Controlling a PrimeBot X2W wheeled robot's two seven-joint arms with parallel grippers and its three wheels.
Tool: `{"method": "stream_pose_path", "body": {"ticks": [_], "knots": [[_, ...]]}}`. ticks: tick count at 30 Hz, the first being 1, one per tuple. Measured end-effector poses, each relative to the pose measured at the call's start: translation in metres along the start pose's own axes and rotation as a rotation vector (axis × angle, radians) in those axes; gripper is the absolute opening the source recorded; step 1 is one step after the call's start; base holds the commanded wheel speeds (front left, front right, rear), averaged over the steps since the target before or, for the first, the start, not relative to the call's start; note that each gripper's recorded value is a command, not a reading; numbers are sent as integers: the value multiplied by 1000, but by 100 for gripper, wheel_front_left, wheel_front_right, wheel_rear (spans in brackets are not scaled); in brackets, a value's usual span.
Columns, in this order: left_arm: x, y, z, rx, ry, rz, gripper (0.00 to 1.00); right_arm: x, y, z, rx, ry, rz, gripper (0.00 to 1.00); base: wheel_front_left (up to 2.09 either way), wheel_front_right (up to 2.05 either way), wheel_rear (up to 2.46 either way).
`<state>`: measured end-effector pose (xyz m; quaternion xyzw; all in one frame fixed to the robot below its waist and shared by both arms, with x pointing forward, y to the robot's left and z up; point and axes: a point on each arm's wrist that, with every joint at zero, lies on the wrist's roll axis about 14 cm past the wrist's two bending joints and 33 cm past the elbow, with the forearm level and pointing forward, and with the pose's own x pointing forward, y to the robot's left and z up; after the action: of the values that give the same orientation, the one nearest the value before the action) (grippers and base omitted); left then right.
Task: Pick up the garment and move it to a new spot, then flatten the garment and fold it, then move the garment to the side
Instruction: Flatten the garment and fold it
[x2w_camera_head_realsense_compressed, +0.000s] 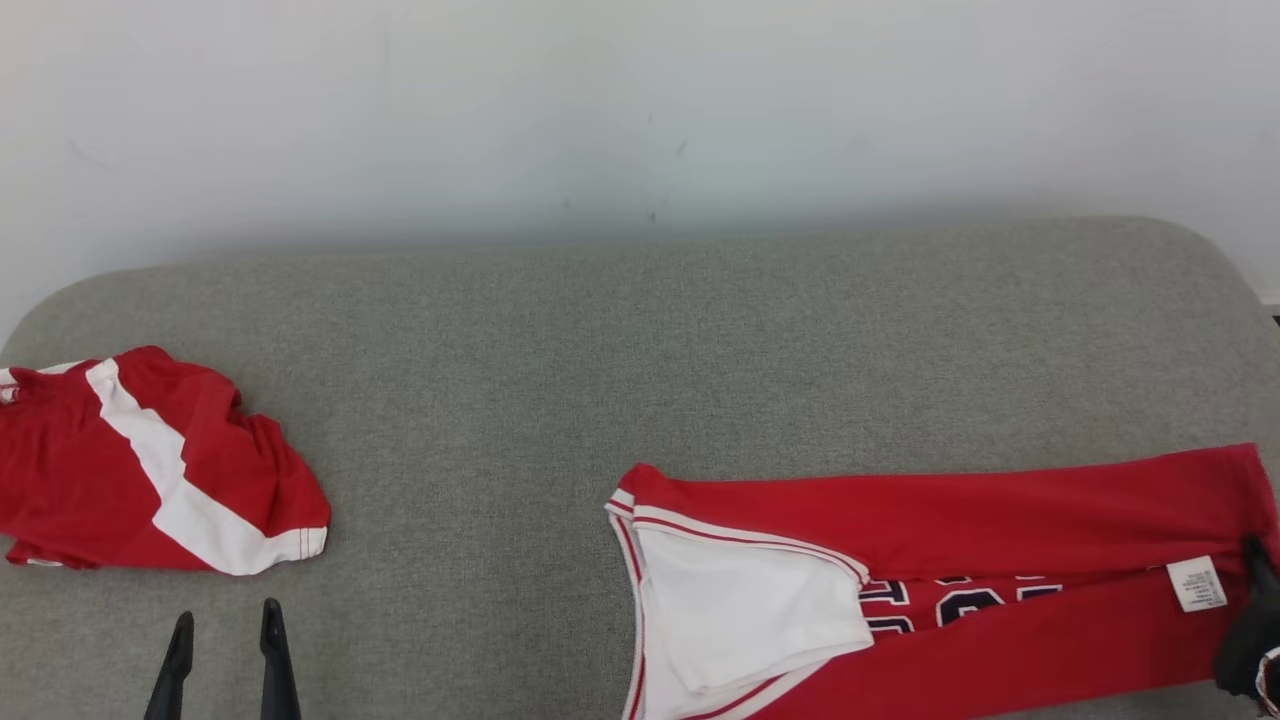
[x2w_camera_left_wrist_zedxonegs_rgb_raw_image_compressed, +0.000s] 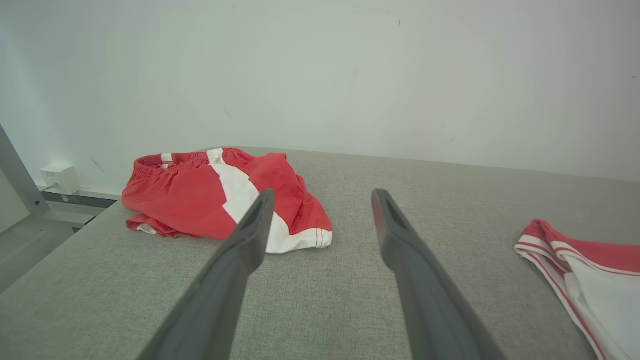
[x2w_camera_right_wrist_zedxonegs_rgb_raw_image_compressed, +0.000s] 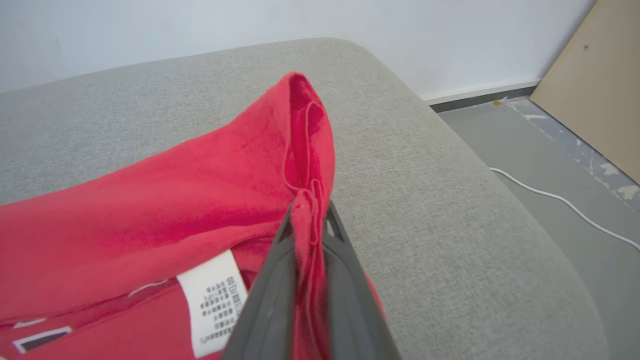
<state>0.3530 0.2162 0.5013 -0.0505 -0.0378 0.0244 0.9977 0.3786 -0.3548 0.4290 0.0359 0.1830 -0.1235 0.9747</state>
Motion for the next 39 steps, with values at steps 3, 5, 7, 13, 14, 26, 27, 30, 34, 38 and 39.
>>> {"method": "stream_pose_path", "body": {"ticks": [3,5,7,13,14,26,27,30,34,38,39], "knots": [[-3,-1,1,0,-2,-4,100,-4,-13,8,-12,-15,-23,0,0,0,0],[-5,-2,2,-1,-5,-7,100,-5,-18,16,-16,-29,-30,0,0,0,0],[-5,-4,4,-5,-12,-13,100,-6,-17,22,-11,-44,-27,0,0,0,0],[-6,-12,2,-25,-5,-32,100,-7,25,29,43,-89,70,0,0,0,0],[-6,-12,0,-26,-2,-31,100,-8,33,28,52,-93,91,0,0,0,0],[-3,-20,-2,-39,4,-47,100,-34,171,25,151,-112,416,0,0,0,0],[-3,-20,-2,-40,6,-47,100,-38,184,24,158,-107,446,0,0,0,0],[-4,-20,-4,-43,10,-45,100,-49,220,21,167,-92,530,0,0,0,0],[-5,-19,-4,-47,11,-40,100,-61,254,18,192,-75,608,0,0,0,0],[-6,-17,-6,-52,16,-30,100,-71,283,13,195,-51,678,0,0,0,0],[-6,-16,-6,-52,19,-27,100,-73,289,11,195,-44,692,0,0,0,0]]}}
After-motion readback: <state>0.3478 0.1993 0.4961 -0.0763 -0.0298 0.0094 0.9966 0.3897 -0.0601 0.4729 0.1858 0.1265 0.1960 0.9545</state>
